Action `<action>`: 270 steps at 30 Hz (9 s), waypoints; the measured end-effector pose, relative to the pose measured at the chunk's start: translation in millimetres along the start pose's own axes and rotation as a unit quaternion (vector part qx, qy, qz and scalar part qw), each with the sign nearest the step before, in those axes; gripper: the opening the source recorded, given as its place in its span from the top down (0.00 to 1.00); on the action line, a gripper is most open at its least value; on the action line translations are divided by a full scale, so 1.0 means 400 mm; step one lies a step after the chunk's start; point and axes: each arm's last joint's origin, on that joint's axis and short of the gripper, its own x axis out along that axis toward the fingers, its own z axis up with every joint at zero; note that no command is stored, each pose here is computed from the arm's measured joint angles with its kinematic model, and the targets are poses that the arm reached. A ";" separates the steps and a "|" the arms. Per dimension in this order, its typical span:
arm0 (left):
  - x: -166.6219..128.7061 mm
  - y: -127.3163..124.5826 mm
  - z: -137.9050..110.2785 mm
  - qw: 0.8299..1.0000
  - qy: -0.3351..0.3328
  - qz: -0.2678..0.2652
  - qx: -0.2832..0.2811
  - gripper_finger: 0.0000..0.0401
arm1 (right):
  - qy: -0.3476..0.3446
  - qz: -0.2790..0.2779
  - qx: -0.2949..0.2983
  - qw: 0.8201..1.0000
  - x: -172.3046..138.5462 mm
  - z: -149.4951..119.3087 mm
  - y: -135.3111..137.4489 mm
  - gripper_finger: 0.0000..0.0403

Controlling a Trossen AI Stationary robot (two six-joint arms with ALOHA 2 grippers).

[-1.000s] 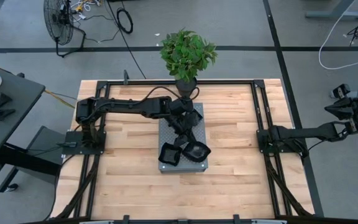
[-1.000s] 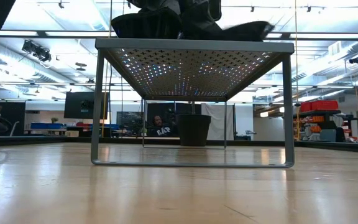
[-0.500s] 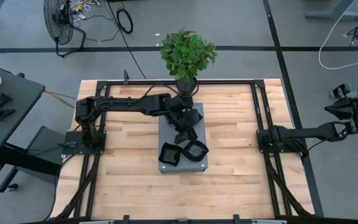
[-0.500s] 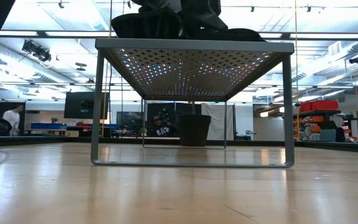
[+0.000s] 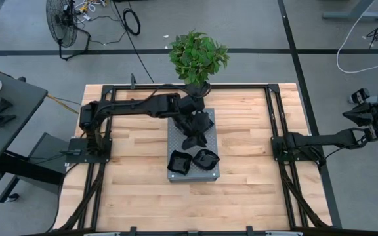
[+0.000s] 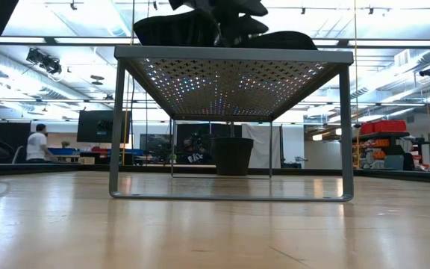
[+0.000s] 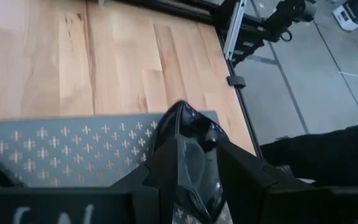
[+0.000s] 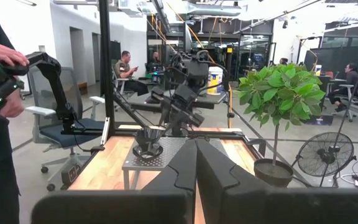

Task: Pick & Place Mini shaped plates
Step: Return to Home Position

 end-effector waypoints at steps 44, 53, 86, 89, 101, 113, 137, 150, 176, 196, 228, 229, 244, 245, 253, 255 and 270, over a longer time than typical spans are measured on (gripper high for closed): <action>-0.200 -0.227 -0.194 0.972 0.075 0.213 0.061 0.99 | 0.000 0.000 0.000 1.000 0.000 0.000 0.000 0.96; -0.223 -0.223 -0.287 0.974 0.036 0.215 0.060 0.98 | 0.000 0.000 0.000 1.000 0.000 0.000 0.000 0.96; -0.283 -0.171 -0.634 0.968 -0.133 0.190 0.097 0.98 | 0.000 0.000 0.000 1.000 0.000 0.000 0.000 0.96; -0.278 -0.160 -0.669 0.967 -0.143 0.188 0.099 0.97 | 0.000 0.000 0.000 1.000 0.000 0.000 0.000 0.96; -0.233 -0.112 -0.762 0.947 -0.217 0.208 0.113 0.99 | 0.000 0.000 0.000 1.000 0.000 0.000 0.000 0.96; -0.223 -0.096 -0.806 0.937 -0.247 0.210 0.129 0.99 | 0.000 0.000 0.000 1.000 0.000 0.000 0.000 0.96; -0.240 -0.097 -0.833 0.913 -0.307 0.212 0.162 0.98 | 0.000 0.000 0.000 1.000 0.000 0.000 0.000 0.96; -0.253 -0.103 -0.833 0.904 -0.328 0.210 0.177 0.98 | 0.000 0.000 0.000 1.000 0.000 0.000 0.000 0.96; -0.273 -0.113 -0.832 0.889 -0.369 0.203 0.179 0.99 | 0.000 0.000 0.000 1.000 0.000 0.000 0.000 0.96; -0.273 -0.113 -0.832 0.883 -0.363 0.214 0.205 0.94 | 0.000 0.000 0.000 1.000 0.000 0.000 0.000 0.96; -0.275 -0.114 -0.829 0.879 -0.371 0.214 0.209 0.93 | 0.000 0.000 0.000 1.000 0.000 0.000 0.000 0.96; -0.275 -0.114 -0.829 0.879 -0.371 0.214 0.209 0.93 | 0.000 0.000 0.000 1.000 0.000 0.000 0.000 0.96; -0.275 -0.115 -0.828 0.879 -0.372 0.214 0.209 0.93 | 0.000 0.000 0.000 1.000 0.000 0.000 0.000 0.96; -0.276 -0.115 -0.828 0.879 -0.372 0.214 0.209 0.93 | 0.000 0.002 0.000 1.000 0.000 0.000 -0.002 0.96; -0.276 -0.115 -0.828 0.879 -0.372 0.214 0.209 0.93 | -0.022 0.002 -0.011 1.000 0.046 0.015 -0.004 0.96; -0.276 -0.115 -0.828 0.879 -0.372 0.213 0.209 0.93 | -0.036 0.001 -0.025 0.999 0.077 0.024 -0.004 0.96; -0.276 -0.115 -0.828 0.879 -0.372 0.213 0.209 0.93 | -0.033 0.001 -0.037 0.999 0.378 -0.045 0.002 0.96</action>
